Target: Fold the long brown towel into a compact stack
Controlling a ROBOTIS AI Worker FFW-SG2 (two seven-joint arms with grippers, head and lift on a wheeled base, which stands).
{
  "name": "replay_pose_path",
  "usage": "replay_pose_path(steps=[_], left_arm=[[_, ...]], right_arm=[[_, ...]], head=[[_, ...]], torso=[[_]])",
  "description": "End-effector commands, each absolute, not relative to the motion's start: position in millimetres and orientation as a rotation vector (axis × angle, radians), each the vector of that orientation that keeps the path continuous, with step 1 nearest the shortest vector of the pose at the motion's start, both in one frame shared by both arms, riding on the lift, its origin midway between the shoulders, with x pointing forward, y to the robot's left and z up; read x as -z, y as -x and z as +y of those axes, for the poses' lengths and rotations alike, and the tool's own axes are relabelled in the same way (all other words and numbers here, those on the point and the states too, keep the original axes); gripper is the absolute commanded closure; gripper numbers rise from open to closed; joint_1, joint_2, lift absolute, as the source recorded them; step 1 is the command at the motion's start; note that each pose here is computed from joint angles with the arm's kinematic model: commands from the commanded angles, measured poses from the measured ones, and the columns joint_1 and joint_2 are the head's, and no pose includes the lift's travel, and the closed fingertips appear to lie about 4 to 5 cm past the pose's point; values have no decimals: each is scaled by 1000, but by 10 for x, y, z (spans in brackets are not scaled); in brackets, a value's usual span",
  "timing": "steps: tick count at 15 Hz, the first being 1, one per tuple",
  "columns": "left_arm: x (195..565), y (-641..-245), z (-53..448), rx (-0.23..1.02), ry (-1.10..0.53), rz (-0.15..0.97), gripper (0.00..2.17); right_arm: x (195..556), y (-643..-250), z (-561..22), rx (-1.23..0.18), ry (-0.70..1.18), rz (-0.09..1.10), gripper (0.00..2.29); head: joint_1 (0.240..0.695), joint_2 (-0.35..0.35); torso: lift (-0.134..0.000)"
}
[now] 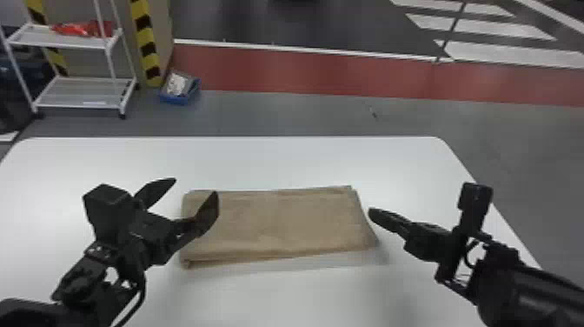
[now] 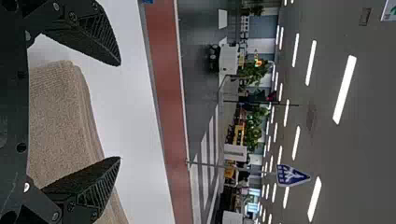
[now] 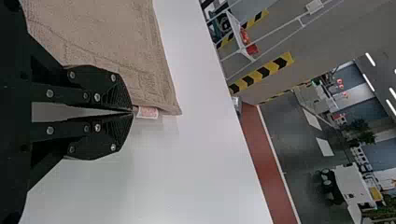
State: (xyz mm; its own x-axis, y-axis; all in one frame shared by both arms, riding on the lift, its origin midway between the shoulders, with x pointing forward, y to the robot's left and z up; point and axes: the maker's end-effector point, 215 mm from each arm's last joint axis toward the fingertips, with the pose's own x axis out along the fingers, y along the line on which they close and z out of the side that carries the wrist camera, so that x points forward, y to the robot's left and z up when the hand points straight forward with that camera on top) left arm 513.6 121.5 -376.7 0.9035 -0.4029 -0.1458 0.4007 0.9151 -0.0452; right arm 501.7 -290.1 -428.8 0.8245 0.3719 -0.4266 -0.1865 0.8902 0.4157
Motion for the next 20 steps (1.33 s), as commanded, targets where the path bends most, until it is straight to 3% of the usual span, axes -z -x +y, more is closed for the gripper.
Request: replay_pose_path(steps=[1, 3, 4, 5, 6, 7, 11, 14, 17, 20], left_arm=[[3698, -5059, 1052, 434, 11, 98, 191], [3682, -5055, 950, 440, 9, 85, 194], [3684, -5063, 902, 451, -4, 86, 454], [3702, -5073, 855, 455, -10, 90, 880], [3813, -5082, 796, 455, -16, 132, 1636], [4159, -5074, 798, 429, -36, 263, 2148], [4416, -5058, 821, 411, -77, 365, 2142], [4454, -5099, 899, 398, -112, 373, 2142], [4535, -5080, 917, 394, -139, 399, 2142], [4543, -5074, 888, 399, -148, 402, 2142]], right_arm=[[4134, -5065, -2993, -305, -379, 486, 46], [4095, -5055, -3036, -304, -383, 481, 16], [4116, -5037, -3055, -298, -388, 490, 26], [4114, -5028, -3075, -294, -391, 491, 53], [4096, -5015, -3111, -287, -388, 489, 73], [4106, -4996, -3153, -279, -392, 489, 83], [4026, -5062, -3229, -267, -468, 517, 80], [3994, -5133, -3151, -271, -492, 546, 90], [4158, -5085, -2837, -292, -505, 654, 113], [4074, -5229, -2609, -303, -471, 709, 120]], head=[[695, -174], [695, -199], [695, -207], [695, -216], [695, -223], [695, -231], [695, -257], [695, -257], [695, -240], [695, -205]], torso=[[-124], [-124], [-124], [-124], [-124], [-124], [-124], [-124], [-124], [-124]])
